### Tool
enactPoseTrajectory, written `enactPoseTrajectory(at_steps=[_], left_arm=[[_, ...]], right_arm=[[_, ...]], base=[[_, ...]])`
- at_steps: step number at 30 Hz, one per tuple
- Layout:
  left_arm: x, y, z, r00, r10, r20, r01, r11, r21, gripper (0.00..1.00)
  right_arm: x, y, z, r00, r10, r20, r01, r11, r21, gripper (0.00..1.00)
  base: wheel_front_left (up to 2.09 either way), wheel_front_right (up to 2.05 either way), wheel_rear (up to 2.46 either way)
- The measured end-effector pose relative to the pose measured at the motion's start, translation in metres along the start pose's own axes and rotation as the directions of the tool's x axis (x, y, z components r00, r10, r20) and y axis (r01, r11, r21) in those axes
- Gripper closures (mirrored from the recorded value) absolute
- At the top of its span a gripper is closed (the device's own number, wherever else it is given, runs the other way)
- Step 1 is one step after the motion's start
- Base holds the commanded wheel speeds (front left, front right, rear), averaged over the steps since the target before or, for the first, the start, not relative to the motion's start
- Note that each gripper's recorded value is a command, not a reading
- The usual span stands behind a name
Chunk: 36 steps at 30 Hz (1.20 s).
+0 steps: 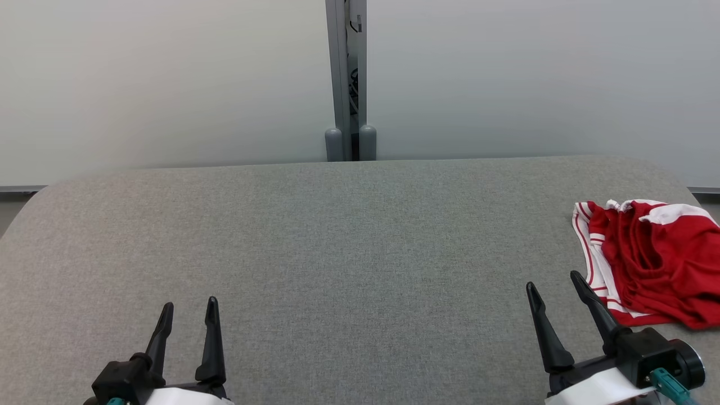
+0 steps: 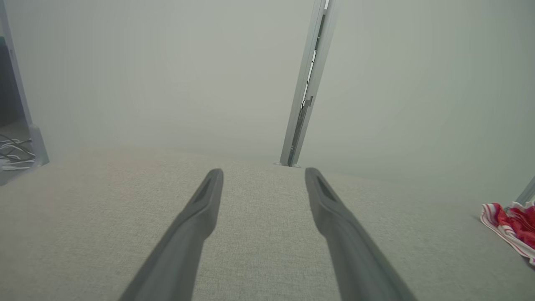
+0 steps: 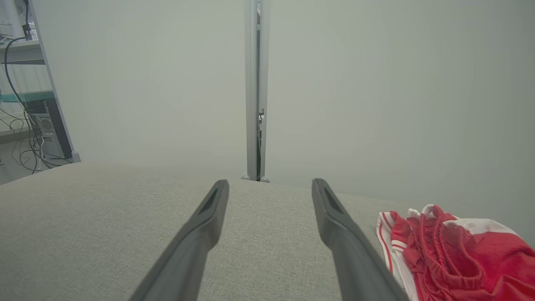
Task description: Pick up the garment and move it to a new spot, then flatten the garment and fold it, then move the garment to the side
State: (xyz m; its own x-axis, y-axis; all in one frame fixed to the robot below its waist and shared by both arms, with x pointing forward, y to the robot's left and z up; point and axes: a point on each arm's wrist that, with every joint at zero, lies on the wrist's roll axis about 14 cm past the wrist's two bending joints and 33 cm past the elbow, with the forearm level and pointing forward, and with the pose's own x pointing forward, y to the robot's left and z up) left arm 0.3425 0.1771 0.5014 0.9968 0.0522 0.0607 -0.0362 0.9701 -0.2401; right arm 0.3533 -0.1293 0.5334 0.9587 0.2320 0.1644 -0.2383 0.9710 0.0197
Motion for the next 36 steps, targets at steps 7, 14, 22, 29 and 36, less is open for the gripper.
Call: enactPoseTrajectory(at_steps=[7,14,22,29,36], left_arm=[[-0.002,0.001,-0.003,1.000,0.001,-0.011,-0.001,1.000,-0.008,0.00],[-0.002,0.006,-0.007,1.000,0.014,-0.023,-0.014,1.000,-0.020,0.00],[-0.002,0.007,-0.009,0.999,0.012,-0.031,-0.013,0.999,-0.037,0.00],[-0.003,0.010,-0.011,0.999,0.019,-0.036,-0.021,0.999,-0.041,0.00],[-0.003,0.011,-0.014,0.999,0.023,-0.045,-0.025,0.999,-0.039,0.00]], right_arm=[[-0.001,0.001,-0.004,1.000,0.005,-0.014,-0.005,1.000,-0.010,0.00],[0.000,0.002,-0.006,1.000,0.006,-0.020,-0.006,1.000,-0.012,0.00],[0.000,0.002,-0.007,1.000,0.005,-0.023,-0.005,1.000,-0.014,0.00],[0.000,0.003,-0.008,1.000,0.009,-0.027,-0.009,1.000,-0.014,0.00],[0.001,0.004,-0.010,0.999,0.012,-0.031,-0.013,1.000,-0.015,0.00]], base=[[0.00,0.00,0.00],[0.00,0.00,0.00],[0.00,0.00,0.00],[0.00,0.00,0.00],[0.00,0.00,0.00]])
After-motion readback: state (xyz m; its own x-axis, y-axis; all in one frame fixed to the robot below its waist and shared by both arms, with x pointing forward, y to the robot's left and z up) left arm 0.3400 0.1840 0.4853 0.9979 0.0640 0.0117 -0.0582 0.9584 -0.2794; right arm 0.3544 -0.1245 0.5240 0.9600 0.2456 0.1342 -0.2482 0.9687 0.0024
